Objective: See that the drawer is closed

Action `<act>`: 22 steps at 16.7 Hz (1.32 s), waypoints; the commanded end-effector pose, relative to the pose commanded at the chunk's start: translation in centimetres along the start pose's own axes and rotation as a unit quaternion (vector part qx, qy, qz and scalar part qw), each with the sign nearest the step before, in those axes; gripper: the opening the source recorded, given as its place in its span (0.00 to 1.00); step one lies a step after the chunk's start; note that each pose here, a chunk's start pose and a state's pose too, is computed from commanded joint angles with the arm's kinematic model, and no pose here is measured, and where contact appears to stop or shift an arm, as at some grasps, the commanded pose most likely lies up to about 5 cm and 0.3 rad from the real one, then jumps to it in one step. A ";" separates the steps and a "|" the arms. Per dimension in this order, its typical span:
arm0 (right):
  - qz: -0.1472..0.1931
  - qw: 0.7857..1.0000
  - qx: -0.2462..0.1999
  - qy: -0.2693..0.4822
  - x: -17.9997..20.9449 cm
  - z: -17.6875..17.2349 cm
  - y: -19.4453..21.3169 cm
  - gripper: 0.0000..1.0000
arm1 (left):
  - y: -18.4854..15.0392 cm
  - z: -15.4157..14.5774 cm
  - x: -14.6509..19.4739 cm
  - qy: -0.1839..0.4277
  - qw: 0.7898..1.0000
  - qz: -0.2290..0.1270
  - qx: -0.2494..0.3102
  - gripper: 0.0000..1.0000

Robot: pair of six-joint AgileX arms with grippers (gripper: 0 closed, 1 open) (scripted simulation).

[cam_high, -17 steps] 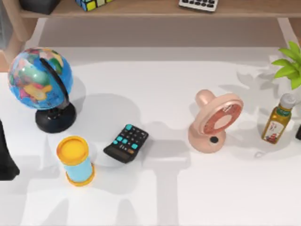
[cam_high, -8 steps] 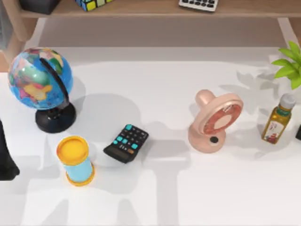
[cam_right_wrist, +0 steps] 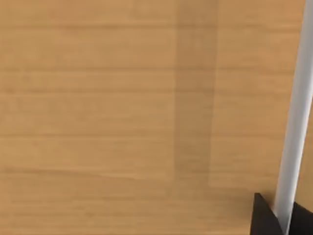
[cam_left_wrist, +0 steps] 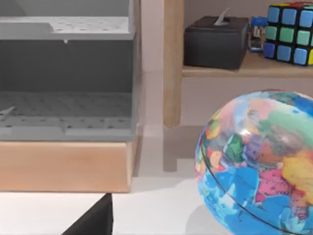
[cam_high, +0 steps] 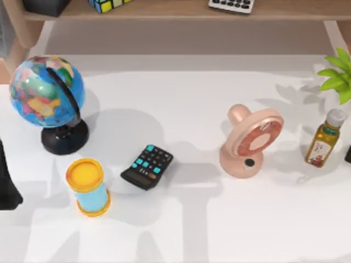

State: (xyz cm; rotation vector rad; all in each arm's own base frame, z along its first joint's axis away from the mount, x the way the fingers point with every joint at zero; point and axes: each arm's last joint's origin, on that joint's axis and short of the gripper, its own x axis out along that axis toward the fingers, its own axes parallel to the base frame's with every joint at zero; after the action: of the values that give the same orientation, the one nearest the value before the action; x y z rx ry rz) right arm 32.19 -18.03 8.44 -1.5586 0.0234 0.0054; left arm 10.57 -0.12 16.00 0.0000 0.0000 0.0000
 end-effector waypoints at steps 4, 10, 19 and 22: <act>-0.013 1.000 -0.006 0.002 3.9 -0.3 -0.7 0.00 | 0.0 0.0 0.0 0.000 1.000 0.000 0.000 1.00; -0.005 1.000 0.000 0.005 5.0 -0.3 -0.5 0.00 | 0.0 0.0 0.0 0.000 1.000 0.000 0.000 1.00; -0.009 1.000 -0.002 0.005 11.0 -0.3 -0.8 0.00 | 0.0 0.0 0.0 0.000 1.000 0.000 0.000 1.00; -0.005 1.000 0.000 0.005 11.3 -0.3 -0.6 0.00 | 0.0 0.0 0.0 0.000 1.000 0.000 0.000 1.00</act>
State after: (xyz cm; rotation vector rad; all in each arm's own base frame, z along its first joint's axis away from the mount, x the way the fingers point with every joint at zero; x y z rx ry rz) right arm 43.54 -18.42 8.82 -1.5594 0.0233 -0.0108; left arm 10.57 -0.12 16.00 0.0000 0.0000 0.0000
